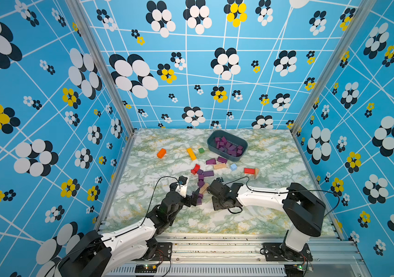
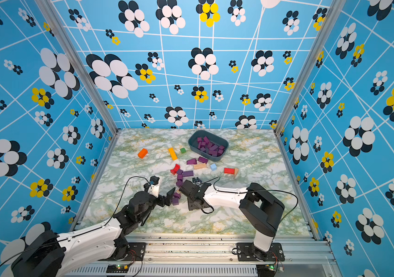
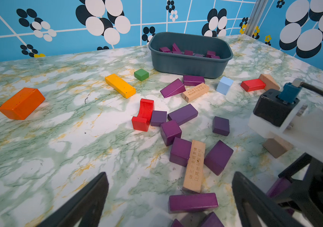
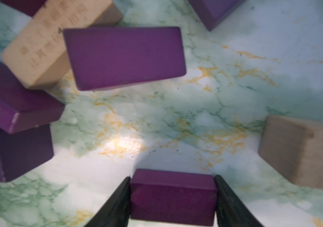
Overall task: Pick purple bricks into the storage bin
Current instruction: Pick up the building block from the center of the board, then place the building block in the storage box, then pick up the building block from the center of the board.
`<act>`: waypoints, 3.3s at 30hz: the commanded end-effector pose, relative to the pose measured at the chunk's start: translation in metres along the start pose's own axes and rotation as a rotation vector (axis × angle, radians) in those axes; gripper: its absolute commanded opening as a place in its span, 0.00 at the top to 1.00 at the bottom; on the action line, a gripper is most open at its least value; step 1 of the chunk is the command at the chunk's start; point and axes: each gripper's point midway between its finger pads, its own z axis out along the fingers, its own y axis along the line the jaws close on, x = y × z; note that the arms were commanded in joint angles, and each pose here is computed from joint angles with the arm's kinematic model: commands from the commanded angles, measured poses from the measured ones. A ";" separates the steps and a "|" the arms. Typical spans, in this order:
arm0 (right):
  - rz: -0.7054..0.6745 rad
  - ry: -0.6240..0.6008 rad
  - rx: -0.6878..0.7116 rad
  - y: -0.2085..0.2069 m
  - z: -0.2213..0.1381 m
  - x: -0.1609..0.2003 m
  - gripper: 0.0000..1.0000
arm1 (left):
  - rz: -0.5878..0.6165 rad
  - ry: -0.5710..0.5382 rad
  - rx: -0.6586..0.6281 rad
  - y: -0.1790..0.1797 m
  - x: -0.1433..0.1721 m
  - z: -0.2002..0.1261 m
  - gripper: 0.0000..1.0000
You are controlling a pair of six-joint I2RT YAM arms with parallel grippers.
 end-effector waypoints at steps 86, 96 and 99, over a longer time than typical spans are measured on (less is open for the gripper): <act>0.173 -0.260 -0.295 -0.122 -0.070 -0.147 0.01 | -0.038 0.100 -0.077 0.018 -0.004 0.010 0.01; 0.154 -0.239 -0.395 -0.104 -0.053 -0.140 0.01 | 0.058 0.143 -0.082 0.020 0.007 0.017 0.01; 0.169 -0.282 -0.464 -0.094 -0.060 -0.144 0.01 | 0.076 0.151 -0.038 0.013 0.011 0.021 0.01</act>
